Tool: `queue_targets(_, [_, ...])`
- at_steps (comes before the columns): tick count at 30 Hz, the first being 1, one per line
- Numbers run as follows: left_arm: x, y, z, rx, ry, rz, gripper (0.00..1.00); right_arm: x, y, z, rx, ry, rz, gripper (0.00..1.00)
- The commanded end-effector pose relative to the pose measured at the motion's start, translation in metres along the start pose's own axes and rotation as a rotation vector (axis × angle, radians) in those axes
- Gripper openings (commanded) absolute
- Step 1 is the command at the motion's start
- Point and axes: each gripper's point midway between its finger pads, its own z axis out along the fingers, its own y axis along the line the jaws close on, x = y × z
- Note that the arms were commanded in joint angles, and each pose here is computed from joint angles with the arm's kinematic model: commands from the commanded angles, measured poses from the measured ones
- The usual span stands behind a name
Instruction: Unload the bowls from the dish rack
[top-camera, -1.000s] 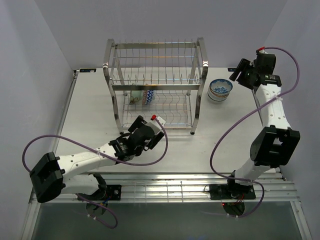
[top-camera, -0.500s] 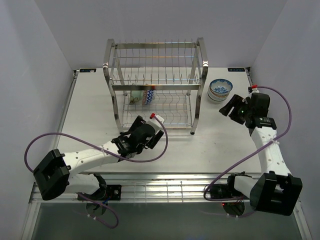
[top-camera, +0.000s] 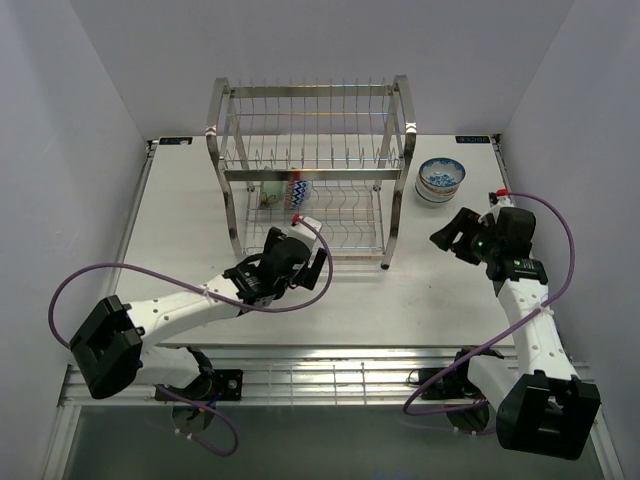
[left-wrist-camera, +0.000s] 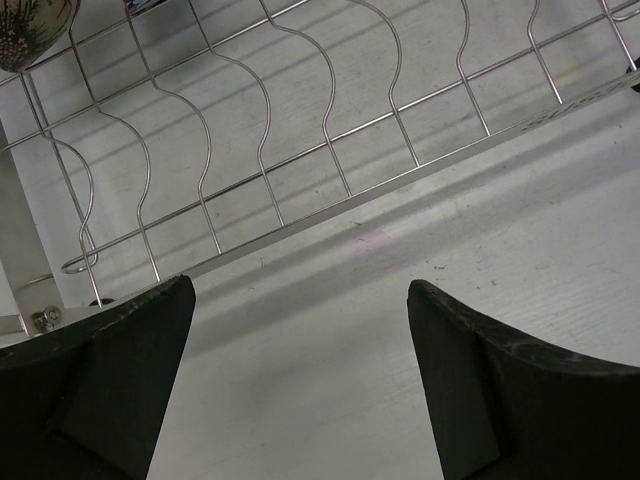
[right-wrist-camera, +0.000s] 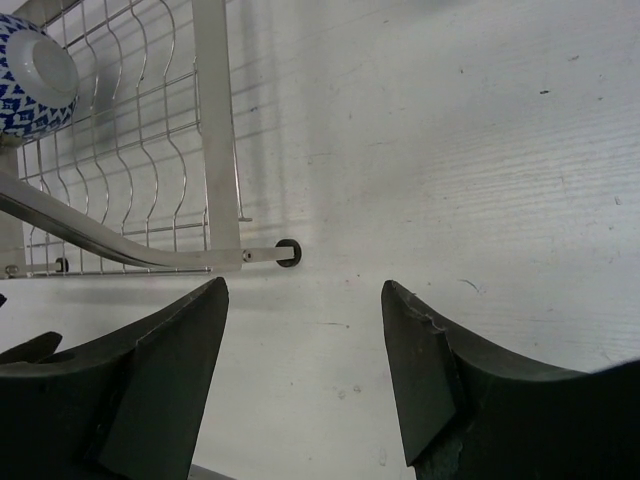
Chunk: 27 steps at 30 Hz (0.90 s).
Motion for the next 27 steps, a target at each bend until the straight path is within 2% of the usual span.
queue_targets(1, [-0.021, 0.002, 0.001, -0.004, -0.042, -0.126, 0.98, -0.006, 0.011, 0.000, -0.061, -0.032, -0.020, 0.69])
queue_targets(10, [-0.051, 0.020, 0.016, -0.003, -0.092, -0.354, 0.98, 0.006, 0.013, 0.001, -0.103, -0.033, -0.012, 0.68])
queue_targets(18, [-0.070, 0.039, 0.042, -0.030, -0.140, -0.405, 0.98, 0.013, 0.010, 0.007, -0.117, -0.020, -0.009, 0.67])
queue_targets(22, [-0.088, 0.045, 0.059, -0.009, -0.237, -0.401, 0.98, 0.019, 0.010, 0.011, -0.134, -0.007, -0.004, 0.64])
queue_targets(27, [-0.107, 0.056, 0.079, 0.000, -0.292, -0.360, 0.97, 0.019, 0.012, 0.013, -0.156, -0.007, -0.005, 0.59])
